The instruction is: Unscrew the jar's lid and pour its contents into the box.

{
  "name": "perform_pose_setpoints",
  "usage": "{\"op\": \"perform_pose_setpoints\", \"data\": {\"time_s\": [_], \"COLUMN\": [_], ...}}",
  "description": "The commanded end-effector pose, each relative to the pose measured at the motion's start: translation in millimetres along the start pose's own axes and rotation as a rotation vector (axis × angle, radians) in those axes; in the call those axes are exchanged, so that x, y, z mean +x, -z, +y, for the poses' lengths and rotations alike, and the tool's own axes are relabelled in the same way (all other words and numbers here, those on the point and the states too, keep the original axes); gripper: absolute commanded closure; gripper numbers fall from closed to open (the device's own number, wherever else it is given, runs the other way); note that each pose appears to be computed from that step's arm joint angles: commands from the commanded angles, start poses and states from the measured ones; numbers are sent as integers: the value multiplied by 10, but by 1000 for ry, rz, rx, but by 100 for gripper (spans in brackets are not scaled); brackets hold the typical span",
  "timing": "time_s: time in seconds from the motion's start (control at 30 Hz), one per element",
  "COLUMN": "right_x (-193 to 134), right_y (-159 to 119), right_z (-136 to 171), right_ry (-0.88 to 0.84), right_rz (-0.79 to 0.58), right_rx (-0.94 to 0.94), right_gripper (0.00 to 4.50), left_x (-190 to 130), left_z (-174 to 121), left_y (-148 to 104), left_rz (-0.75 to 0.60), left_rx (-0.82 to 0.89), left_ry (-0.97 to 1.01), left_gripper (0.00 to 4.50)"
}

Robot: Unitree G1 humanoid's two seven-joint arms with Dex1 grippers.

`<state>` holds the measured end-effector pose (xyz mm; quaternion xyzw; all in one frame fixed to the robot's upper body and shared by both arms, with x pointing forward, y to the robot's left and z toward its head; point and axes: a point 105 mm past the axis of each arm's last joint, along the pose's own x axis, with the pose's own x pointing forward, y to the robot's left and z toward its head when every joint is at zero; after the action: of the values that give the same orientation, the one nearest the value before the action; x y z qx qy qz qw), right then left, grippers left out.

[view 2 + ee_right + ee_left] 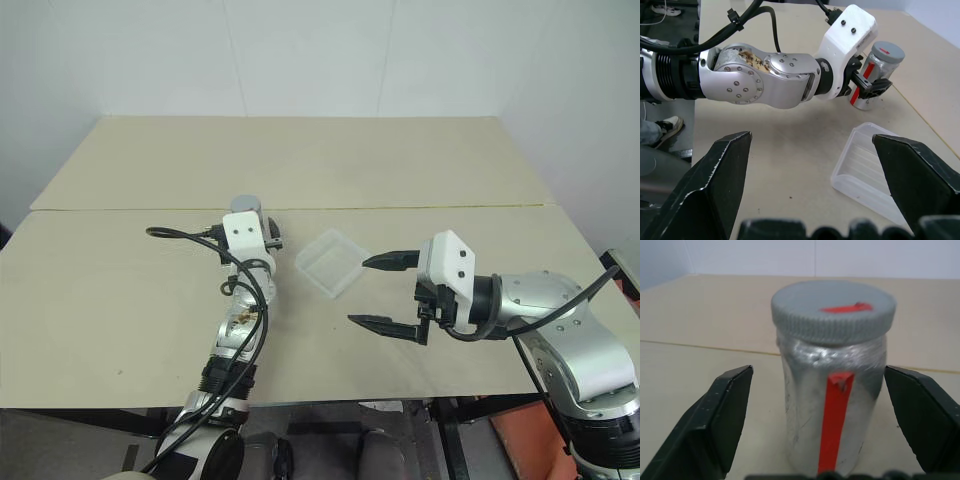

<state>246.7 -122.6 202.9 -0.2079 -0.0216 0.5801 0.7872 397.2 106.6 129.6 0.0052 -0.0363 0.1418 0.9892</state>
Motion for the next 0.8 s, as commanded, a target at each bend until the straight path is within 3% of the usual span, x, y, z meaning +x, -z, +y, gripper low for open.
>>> {"op": "perform_pose_setpoints", "data": {"time_s": [0.03, 0.2, 0.5, 0.67, 0.8], "right_x": [-38, -40, -15, 46, 98], "right_y": [-112, -105, -106, -146, -149], "right_z": [8, 10, 30, 10, 22], "right_ry": [11, 18, 28, 55, 53], "right_rz": [-25, -26, -45, -87, -101], "right_rx": [-48, -50, -53, -53, -51], "right_gripper": [0, 0, 0, 0, 0], "left_x": [19, 35, 22, -28, -104], "left_z": [-112, -127, -20, 290, 529], "left_y": [-239, -243, -275, -482, -583], "left_rz": [-77, -82, -128, -228, -202], "left_rx": [-49, -50, 1, 78, 90], "left_ry": [24, 31, 57, 182, 368], "left_gripper": [120, 265, 265, 265, 265]}}
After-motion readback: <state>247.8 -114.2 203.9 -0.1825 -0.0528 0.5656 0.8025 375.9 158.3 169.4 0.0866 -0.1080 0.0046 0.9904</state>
